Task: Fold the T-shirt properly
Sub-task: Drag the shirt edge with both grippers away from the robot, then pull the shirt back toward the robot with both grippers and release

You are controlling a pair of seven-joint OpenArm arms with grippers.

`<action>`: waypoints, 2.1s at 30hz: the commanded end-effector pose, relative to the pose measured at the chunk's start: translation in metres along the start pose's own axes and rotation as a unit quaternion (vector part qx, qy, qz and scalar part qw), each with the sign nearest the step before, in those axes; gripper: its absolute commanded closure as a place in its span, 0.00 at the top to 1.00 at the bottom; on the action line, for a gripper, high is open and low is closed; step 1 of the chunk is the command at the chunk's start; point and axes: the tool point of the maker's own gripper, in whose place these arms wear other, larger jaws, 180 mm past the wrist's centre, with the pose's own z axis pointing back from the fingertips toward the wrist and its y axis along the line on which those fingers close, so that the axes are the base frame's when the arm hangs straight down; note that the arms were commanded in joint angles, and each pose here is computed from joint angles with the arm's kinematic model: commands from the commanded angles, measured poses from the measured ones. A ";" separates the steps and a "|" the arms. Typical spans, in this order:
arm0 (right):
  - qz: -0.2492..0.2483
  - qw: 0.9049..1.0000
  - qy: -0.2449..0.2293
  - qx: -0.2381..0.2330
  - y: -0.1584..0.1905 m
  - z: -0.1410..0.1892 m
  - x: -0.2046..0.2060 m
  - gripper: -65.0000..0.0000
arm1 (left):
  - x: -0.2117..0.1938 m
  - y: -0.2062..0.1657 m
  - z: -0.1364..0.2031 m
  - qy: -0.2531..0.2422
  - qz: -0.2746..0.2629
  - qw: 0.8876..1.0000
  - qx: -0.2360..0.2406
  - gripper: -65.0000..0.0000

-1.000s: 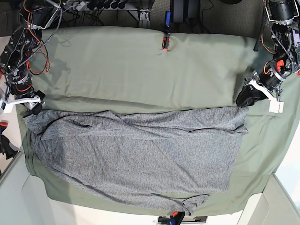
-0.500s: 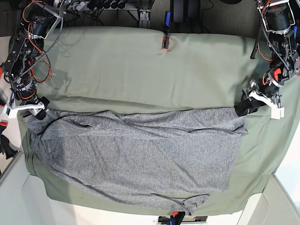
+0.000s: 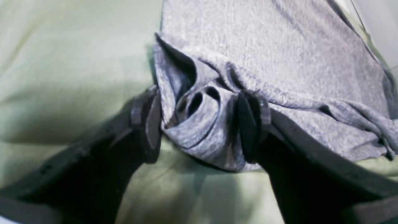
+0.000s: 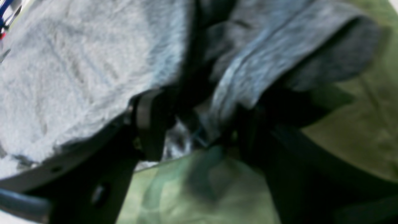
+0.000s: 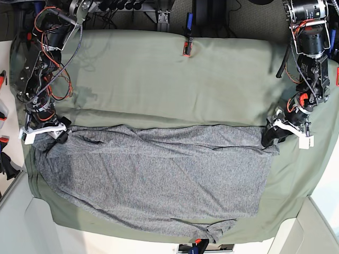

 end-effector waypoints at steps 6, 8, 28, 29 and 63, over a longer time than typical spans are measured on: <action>0.008 1.000 -0.028 0.005 0.003 0.001 0.021 0.53 | -0.015 0.002 -0.005 0.048 -0.076 0.996 0.017 0.31; 0.008 1.000 -0.028 0.005 0.003 0.001 0.021 0.52 | -0.017 0.003 -0.005 0.052 -0.082 0.995 0.020 0.15; 0.049 0.998 -0.015 0.034 -0.002 0.037 0.035 0.00 | 0.036 0.014 0.063 0.086 -0.216 0.971 0.050 0.00; 0.056 0.998 -0.011 0.034 -0.003 0.041 0.033 0.00 | 0.038 0.017 0.069 0.088 -0.224 0.969 0.059 0.00; 0.127 0.987 0.095 0.014 -0.042 0.147 -0.071 0.06 | -0.029 0.042 0.167 0.143 -0.210 0.963 0.090 0.10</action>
